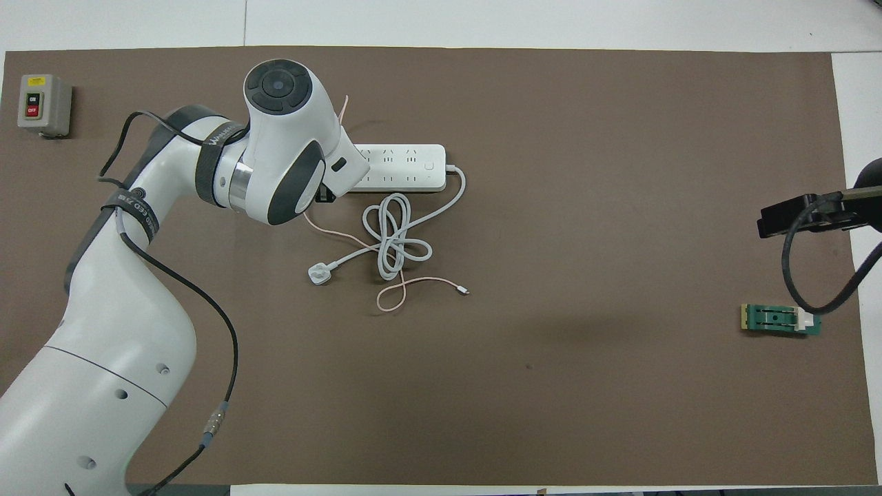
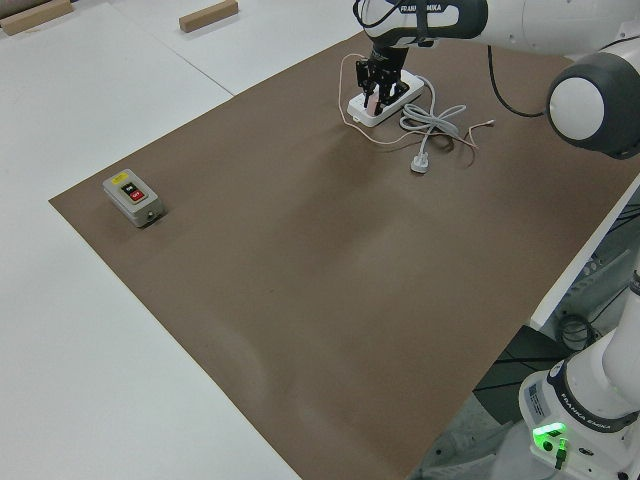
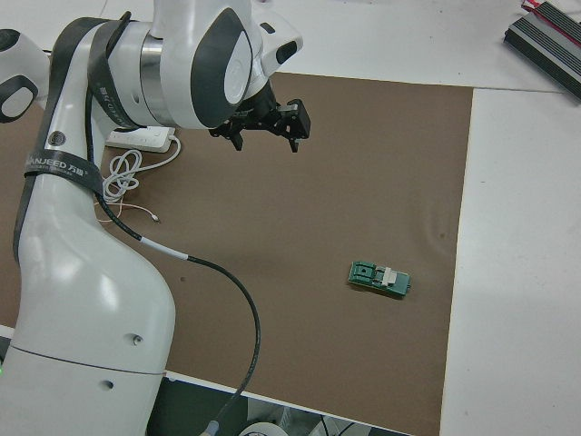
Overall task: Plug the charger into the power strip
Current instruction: 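Open the left gripper and lift it away from the charger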
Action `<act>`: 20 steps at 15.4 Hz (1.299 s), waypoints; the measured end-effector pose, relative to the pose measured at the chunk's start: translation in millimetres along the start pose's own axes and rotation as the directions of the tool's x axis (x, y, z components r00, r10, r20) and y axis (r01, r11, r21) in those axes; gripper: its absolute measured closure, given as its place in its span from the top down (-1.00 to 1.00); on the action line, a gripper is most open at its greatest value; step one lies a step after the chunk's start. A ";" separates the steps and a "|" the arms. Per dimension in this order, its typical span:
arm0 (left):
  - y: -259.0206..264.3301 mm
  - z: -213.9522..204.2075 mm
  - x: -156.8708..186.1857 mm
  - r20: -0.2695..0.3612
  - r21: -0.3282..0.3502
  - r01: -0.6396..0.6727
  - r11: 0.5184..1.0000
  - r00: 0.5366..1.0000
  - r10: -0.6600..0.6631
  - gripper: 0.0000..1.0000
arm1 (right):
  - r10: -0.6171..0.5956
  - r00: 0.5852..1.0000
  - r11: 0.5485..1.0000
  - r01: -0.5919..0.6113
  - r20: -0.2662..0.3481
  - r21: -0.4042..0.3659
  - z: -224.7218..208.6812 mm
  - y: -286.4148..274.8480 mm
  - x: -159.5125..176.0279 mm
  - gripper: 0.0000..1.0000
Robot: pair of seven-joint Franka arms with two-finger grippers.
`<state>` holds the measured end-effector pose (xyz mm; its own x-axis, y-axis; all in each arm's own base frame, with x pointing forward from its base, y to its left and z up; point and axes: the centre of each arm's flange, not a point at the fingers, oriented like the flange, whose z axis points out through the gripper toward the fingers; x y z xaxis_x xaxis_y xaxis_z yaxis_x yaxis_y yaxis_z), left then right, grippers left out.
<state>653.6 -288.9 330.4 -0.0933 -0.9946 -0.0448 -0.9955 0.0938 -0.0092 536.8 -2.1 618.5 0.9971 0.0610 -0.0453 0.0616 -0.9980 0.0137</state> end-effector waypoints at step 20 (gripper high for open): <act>-2.1 -192.2 -94.4 -0.158 0.179 0.329 0.927 0.940 -0.303 1.00 | 0.000 1.000 1.000 0.000 0.000 0.000 0.0 0.0 0.0 1.00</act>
<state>661.9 -203.6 526.6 0.2115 -0.9702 0.1182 -0.9516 -0.2320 -0.2017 536.8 -2.0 618.6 0.9971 0.0610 -0.0453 0.0617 -0.9980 0.0137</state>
